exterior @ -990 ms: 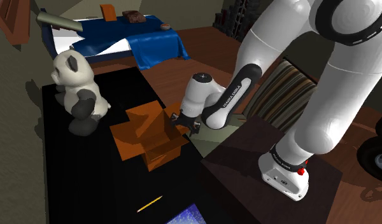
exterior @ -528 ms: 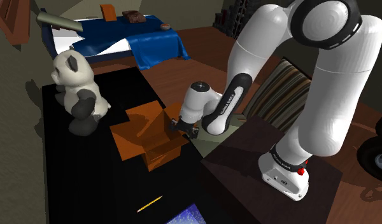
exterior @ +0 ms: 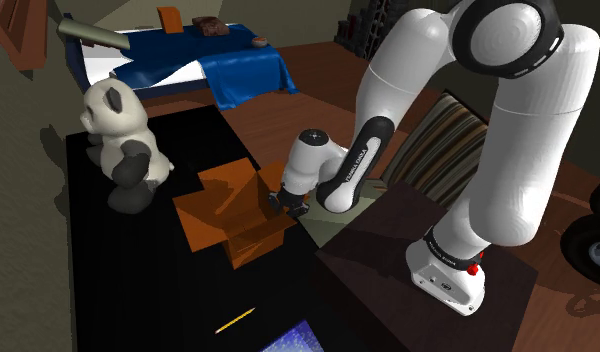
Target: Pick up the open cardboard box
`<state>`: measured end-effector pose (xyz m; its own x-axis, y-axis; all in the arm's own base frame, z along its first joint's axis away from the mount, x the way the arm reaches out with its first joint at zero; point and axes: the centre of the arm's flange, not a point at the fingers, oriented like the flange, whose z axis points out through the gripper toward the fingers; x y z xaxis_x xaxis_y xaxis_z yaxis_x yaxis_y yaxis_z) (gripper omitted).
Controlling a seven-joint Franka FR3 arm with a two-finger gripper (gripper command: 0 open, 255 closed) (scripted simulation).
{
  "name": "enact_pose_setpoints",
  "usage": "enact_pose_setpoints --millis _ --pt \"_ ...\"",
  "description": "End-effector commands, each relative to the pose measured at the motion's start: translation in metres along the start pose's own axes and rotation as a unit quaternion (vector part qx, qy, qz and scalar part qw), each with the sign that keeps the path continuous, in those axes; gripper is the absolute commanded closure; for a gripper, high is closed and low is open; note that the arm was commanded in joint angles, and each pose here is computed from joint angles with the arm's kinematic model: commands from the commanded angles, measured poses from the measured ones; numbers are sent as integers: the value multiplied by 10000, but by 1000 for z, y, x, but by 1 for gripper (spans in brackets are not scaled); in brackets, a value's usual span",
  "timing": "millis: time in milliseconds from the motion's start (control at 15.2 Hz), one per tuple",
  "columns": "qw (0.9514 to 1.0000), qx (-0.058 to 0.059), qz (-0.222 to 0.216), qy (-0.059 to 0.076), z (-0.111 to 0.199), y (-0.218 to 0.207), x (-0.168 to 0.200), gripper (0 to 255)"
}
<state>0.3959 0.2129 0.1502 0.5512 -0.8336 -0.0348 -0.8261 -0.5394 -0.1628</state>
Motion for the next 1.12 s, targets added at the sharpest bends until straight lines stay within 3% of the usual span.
enact_pose_setpoints --millis 0,132,1056 --pt "10000 2 8 0 0 0 0 255" --pt "10000 2 8 0 1 1 0 255" --pt "10000 2 8 0 -72 -11 -3 255"
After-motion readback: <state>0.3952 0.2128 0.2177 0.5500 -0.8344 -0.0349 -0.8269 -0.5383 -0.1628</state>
